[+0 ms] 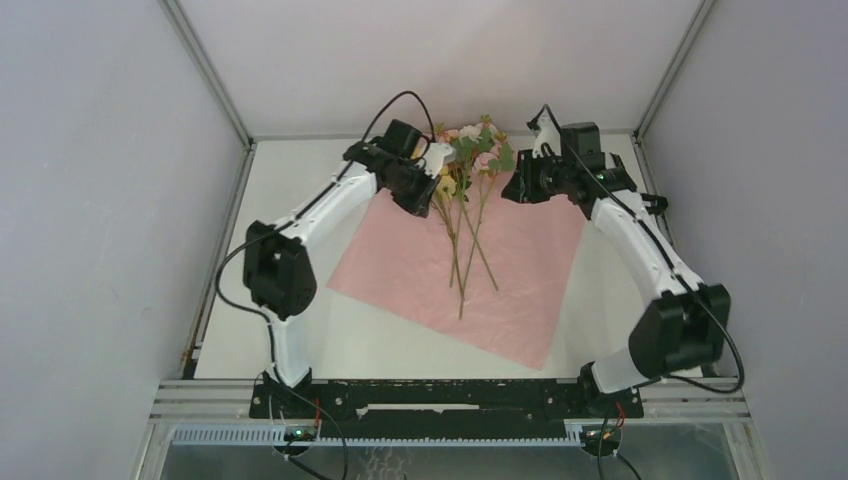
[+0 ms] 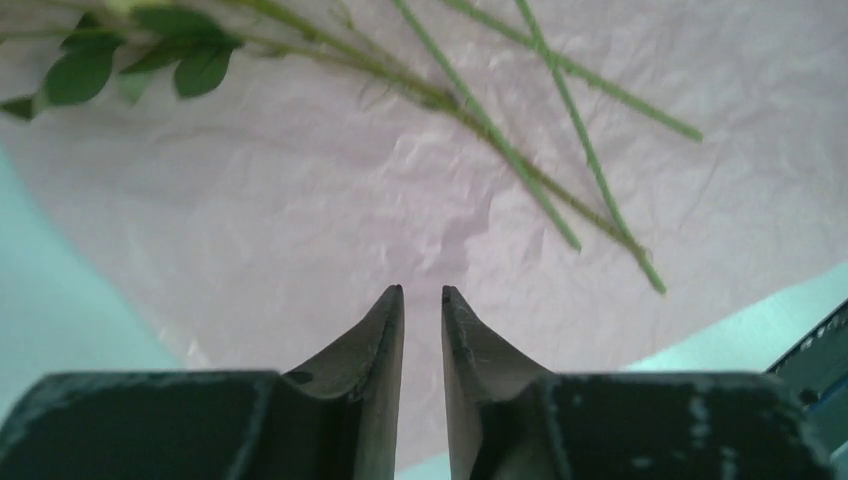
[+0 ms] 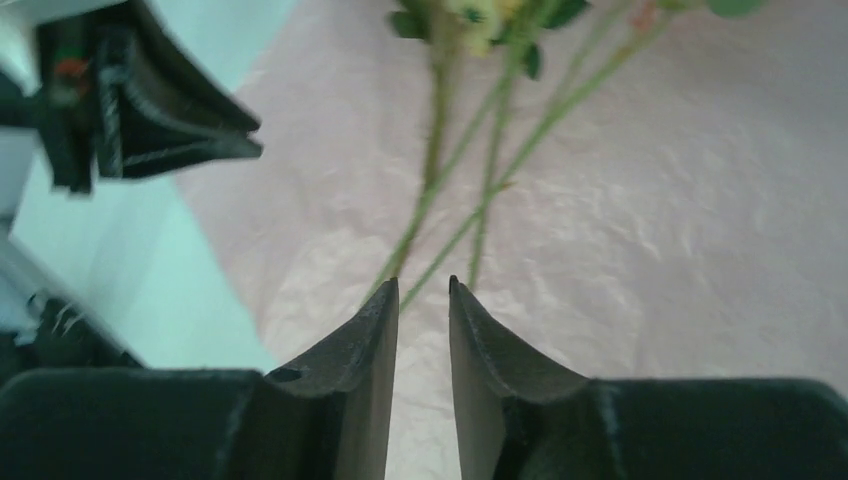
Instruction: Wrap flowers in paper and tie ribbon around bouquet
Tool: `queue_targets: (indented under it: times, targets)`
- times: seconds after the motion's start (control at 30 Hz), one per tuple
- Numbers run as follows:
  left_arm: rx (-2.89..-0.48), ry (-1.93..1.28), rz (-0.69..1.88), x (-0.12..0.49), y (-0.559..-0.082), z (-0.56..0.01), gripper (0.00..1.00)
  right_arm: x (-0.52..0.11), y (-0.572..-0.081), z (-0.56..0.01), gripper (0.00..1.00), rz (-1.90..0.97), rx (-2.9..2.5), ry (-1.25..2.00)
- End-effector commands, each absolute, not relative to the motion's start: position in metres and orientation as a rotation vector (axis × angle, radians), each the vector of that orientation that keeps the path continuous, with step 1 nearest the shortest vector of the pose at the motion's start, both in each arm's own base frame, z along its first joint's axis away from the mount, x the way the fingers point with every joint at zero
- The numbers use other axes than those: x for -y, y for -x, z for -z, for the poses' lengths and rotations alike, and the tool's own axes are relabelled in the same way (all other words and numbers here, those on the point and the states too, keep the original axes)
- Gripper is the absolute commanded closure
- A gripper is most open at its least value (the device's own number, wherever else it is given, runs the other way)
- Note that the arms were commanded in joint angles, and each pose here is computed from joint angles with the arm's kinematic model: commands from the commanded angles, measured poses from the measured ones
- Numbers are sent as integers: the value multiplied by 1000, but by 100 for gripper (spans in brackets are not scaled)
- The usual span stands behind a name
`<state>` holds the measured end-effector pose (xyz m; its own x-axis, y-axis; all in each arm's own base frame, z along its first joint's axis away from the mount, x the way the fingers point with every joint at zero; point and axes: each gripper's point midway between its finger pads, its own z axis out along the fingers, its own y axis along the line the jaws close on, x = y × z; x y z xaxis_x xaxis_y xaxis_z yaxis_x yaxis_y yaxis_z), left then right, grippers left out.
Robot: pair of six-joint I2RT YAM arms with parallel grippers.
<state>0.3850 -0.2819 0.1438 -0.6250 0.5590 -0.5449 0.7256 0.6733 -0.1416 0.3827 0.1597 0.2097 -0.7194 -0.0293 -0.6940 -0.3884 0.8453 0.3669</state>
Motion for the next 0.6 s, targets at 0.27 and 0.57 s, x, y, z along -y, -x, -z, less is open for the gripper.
queue_targets:
  times: [0.27, 0.57]
  targets:
    - [-2546, -1151, -114, 103, -307, -106, 58, -138, -345, -186, 65, -527, -2442, 73]
    - [-2631, -1206, -385, 61, -292, -59, 7, -91, -327, -98, 60, -181, -2673, -193]
